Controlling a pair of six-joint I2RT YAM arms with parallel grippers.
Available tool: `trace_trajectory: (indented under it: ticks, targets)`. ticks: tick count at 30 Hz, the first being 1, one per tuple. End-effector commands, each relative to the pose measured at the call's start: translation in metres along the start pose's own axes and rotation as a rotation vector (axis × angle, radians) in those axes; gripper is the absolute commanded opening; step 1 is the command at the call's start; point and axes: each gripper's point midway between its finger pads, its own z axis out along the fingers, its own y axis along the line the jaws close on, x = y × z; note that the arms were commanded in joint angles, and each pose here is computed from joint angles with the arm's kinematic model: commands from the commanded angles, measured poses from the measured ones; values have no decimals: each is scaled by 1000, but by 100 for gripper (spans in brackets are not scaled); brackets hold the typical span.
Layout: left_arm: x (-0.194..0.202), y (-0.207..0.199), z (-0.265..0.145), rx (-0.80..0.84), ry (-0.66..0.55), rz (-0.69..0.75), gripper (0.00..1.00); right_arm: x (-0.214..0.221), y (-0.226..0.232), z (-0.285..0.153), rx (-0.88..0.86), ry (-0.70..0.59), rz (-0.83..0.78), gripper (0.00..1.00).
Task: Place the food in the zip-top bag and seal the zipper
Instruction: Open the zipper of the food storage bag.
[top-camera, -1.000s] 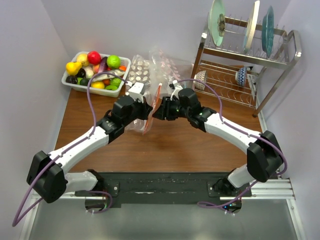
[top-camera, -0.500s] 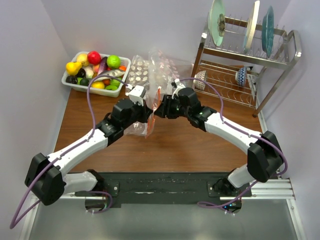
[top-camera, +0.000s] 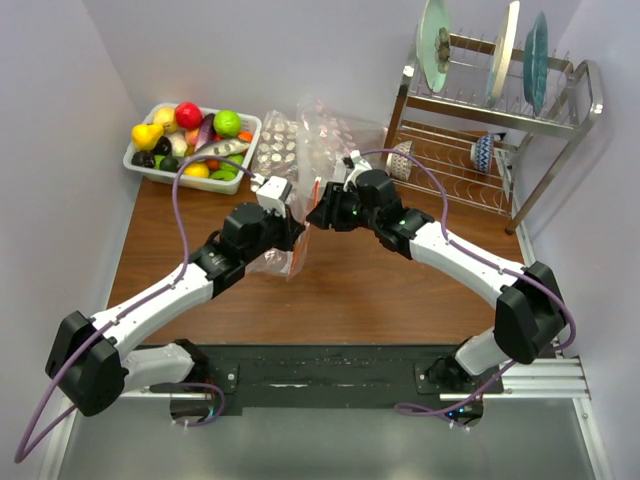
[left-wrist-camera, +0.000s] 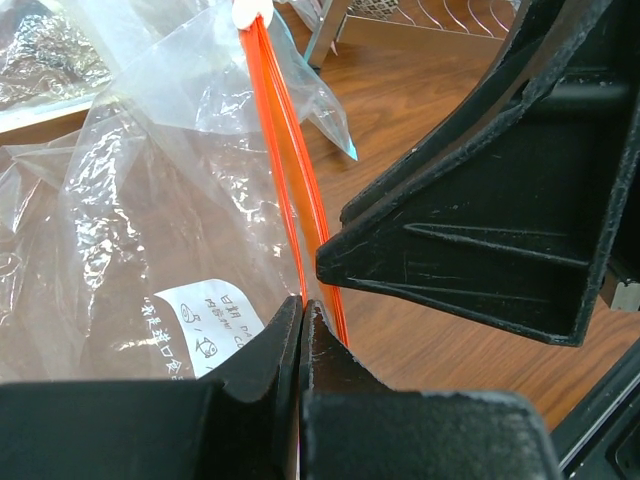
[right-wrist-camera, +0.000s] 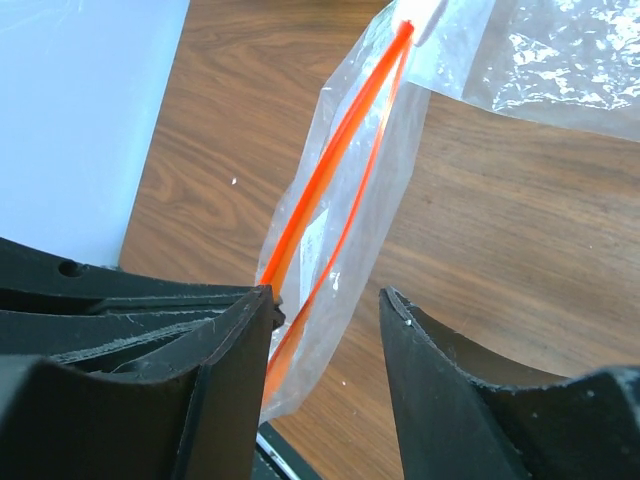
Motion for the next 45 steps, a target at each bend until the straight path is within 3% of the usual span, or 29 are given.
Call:
trace_trajectory:
  ticks: [1, 9, 11, 16, 19, 20, 22, 31, 41, 45]
  targets:
    - [-6, -11, 2, 42, -40, 6, 0, -15, 9, -2, 4, -39, -4, 50]
    - [-15, -15, -3, 51, -62, 6, 0, -5, 0, 7, 36, -7, 3, 44]
    - [-14, -15, -2, 52, -60, 9, 0, -3, 0, 8, 40, 3, 2, 36]
    - [-11, -5, 0, -2, -50, 26, 0, 1, 3, 3, 52, 18, -9, 30]
    - [-10, 2, -1, -46, -47, 30, 0, 4, 3, -1, 58, 30, -14, 18]
    - [-11, 3, -2, -56, -45, 31, 0, 4, 4, -1, 58, 32, -18, 7]
    - [-14, 8, -3, -84, -52, 29, 0, 5, -2, -4, 84, 33, -27, 0]
    - [-29, -11, -11, -40, -4, -38, 0, -24, -10, -51, 222, -7, -168, 0]
    - [-56, -79, -6, 274, -15, -192, 0, -59, -31, -122, 495, 32, -365, 0]
    - [-41, -98, 11, 384, 27, -249, 0, -82, -30, -150, 579, 12, -426, 0]
